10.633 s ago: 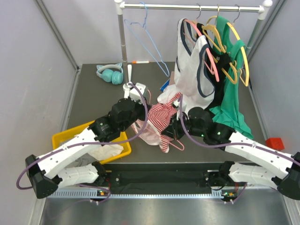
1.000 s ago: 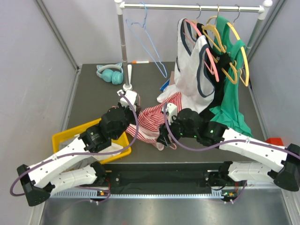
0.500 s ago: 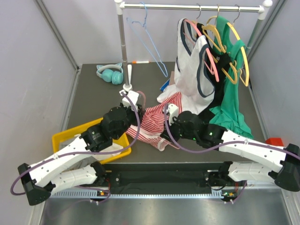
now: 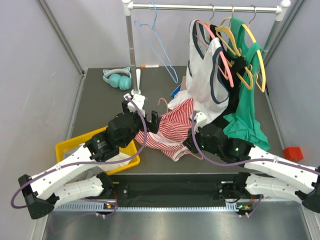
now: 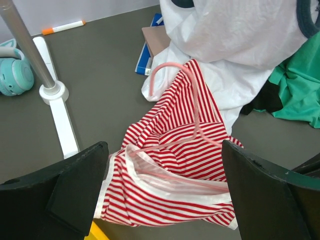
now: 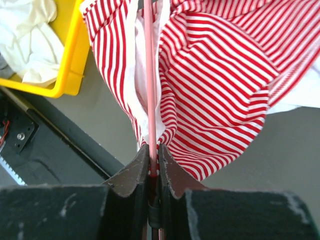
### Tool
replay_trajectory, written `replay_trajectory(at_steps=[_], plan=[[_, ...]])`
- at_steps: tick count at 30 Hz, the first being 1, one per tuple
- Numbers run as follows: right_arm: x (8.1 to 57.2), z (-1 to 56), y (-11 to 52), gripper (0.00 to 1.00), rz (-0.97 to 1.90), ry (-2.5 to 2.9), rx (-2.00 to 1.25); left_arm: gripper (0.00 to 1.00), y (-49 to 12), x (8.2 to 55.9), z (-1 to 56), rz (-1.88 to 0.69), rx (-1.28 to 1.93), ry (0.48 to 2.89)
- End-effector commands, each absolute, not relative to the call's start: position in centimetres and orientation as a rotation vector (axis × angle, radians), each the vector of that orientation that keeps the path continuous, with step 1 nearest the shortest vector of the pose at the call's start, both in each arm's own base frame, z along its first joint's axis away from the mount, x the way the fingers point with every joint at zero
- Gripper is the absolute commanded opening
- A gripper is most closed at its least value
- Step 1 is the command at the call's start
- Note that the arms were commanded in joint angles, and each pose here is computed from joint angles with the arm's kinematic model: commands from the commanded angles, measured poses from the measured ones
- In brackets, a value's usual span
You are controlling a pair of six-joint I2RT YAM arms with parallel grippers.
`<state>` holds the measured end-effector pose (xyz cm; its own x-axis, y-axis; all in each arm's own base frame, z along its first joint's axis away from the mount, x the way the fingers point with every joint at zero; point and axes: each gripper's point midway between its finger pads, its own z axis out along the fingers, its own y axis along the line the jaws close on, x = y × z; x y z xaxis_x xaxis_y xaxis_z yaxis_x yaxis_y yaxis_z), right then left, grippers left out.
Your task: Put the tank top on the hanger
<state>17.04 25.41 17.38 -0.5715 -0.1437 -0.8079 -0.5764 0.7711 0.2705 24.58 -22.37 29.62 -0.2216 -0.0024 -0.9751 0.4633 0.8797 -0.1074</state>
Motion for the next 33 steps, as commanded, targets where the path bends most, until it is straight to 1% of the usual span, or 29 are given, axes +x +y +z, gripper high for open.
replay_trajectory(at_steps=[1, 7, 13, 20, 23, 28, 33], plan=[[18.9, 19.2, 22.9, 0.00, 0.602, 2.086, -0.374, 0.99, -21.2, 25.2, 32.3, -0.437, 0.241, 1.692], [20.7, 20.4, 18.9, 0.00, 0.507, 2.076, -0.261, 0.99, -18.5, 24.9, 33.0, -0.384, 0.156, 1.672], [22.1, 22.3, 16.5, 0.00, 0.447, 2.028, -0.209, 0.99, -16.5, 24.4, 32.8, -0.338, 0.129, 1.682], [23.3, 26.5, 16.2, 0.00, 0.423, 1.938, -0.202, 0.99, -15.2, 23.6, 31.7, -0.305, 0.132, 1.726], [23.9, 29.1, 15.9, 0.00, 0.406, 1.885, -0.195, 0.99, -14.8, 23.3, 31.5, -0.312, 0.119, 1.728], [24.7, 31.0, 15.8, 0.00, 0.369, 1.842, -0.202, 0.99, -14.2, 22.9, 31.5, -0.317, 0.096, 1.721], [25.2, 32.9, 16.2, 0.00, 0.397, 1.779, -0.191, 0.99, -13.7, 22.6, 31.6, -0.319, 0.092, 1.720]])
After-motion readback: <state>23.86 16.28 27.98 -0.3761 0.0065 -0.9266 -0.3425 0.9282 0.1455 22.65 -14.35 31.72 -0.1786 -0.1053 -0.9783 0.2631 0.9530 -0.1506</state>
